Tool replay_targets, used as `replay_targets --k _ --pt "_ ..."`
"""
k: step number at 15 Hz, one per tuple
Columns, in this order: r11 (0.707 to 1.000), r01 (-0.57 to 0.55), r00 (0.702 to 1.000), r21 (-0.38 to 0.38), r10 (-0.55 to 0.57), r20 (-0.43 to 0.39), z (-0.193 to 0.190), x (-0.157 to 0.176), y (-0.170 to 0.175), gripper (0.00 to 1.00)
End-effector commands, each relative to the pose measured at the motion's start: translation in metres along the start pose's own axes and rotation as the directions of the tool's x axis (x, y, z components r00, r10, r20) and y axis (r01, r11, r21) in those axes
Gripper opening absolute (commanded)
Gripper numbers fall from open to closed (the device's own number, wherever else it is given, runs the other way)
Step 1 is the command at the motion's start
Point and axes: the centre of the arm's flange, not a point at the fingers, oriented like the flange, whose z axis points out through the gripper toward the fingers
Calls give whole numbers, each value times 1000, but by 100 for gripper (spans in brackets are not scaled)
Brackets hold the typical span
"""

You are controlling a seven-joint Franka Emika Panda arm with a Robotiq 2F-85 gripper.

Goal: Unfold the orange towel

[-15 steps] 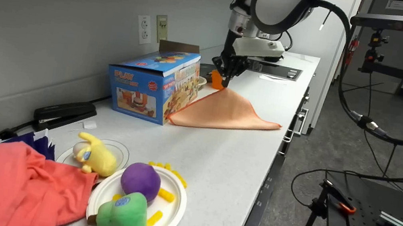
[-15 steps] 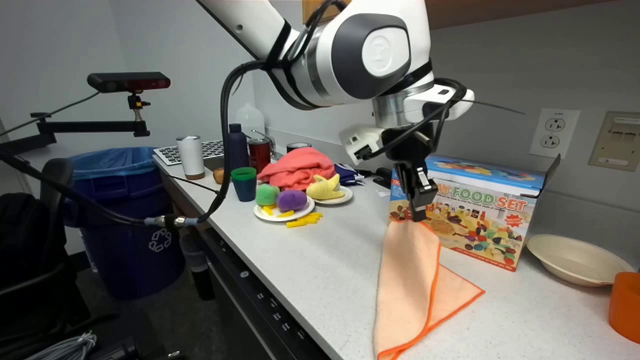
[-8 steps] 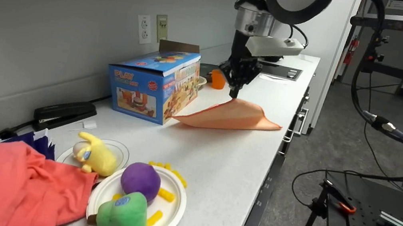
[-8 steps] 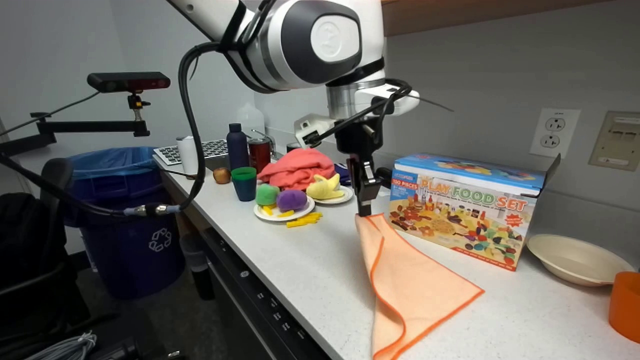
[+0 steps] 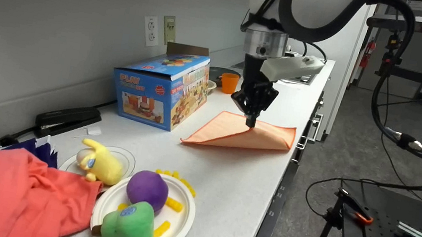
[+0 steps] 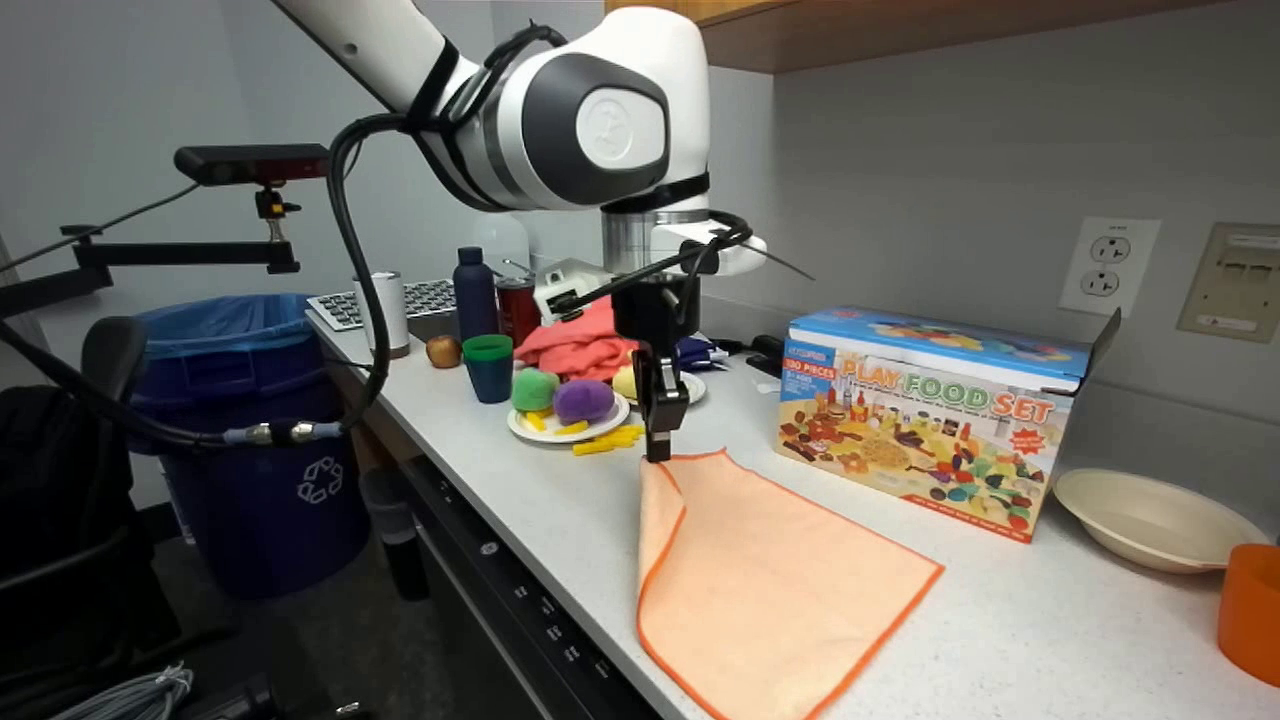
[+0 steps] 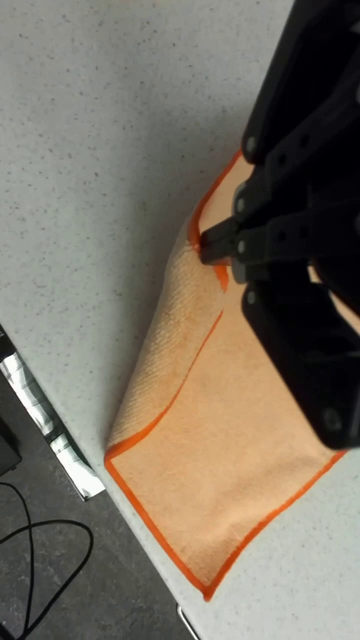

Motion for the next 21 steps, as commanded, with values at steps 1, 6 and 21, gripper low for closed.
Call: replay_targets --k 1,6,21 --pt "999 -24 999 -35 24 24 16 -2 -11 28" --pt "999 -33 999 -42 35 32 27 2 -11 65" --pt "974 28 977 223 -74 201 74 68 58 100"
